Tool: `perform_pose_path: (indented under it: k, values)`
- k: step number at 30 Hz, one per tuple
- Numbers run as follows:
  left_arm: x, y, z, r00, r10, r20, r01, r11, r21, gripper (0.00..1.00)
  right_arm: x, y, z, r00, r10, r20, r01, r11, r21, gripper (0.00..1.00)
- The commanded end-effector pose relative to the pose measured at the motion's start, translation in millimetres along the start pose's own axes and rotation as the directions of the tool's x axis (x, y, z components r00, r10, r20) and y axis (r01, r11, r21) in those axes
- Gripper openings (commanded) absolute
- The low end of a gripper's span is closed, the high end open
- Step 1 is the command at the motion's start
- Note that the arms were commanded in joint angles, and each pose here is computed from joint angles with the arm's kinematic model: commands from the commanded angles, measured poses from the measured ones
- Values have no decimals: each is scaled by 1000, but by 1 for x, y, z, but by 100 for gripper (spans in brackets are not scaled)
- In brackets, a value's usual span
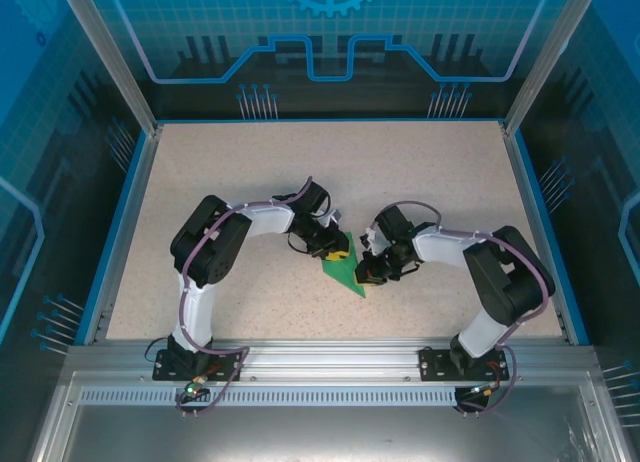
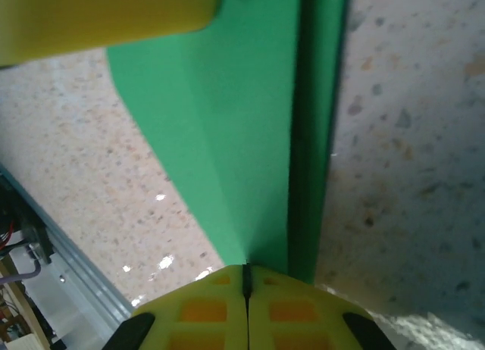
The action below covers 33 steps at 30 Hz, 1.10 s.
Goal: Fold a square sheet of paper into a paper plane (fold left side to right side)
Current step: Fourth fold the wing at the center of the table.
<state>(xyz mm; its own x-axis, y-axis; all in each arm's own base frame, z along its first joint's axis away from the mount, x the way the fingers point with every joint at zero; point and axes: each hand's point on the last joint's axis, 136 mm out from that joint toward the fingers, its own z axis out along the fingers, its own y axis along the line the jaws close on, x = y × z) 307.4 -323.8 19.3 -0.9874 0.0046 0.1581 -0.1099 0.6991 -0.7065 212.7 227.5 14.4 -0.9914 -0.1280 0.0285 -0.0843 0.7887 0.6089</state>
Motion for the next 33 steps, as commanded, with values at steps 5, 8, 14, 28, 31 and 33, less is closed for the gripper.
perform_pose_path:
  k: [5,8,14,28,31,33]
  values:
    - [-2,1,-14,998,37,51,-36,999,-29,25,14,-42,8,994,103,-38,-96,982,160,1]
    - [-1,-19,-28,991,103,82,-104,995,11,27,20,-52,8,991,120,-51,-107,973,206,0]
    - [28,-36,-32,981,186,60,-191,977,91,21,21,-56,7,992,119,-50,-105,966,235,0]
    - [52,-30,6,979,204,-19,-200,973,119,16,18,-50,8,993,104,-53,-91,974,207,0]
    - [49,-25,9,980,197,-20,-194,976,103,15,18,-49,7,994,101,-51,-88,974,210,0]
    - [49,-22,12,981,193,-24,-190,978,92,15,18,-49,8,993,103,-52,-91,974,208,0]
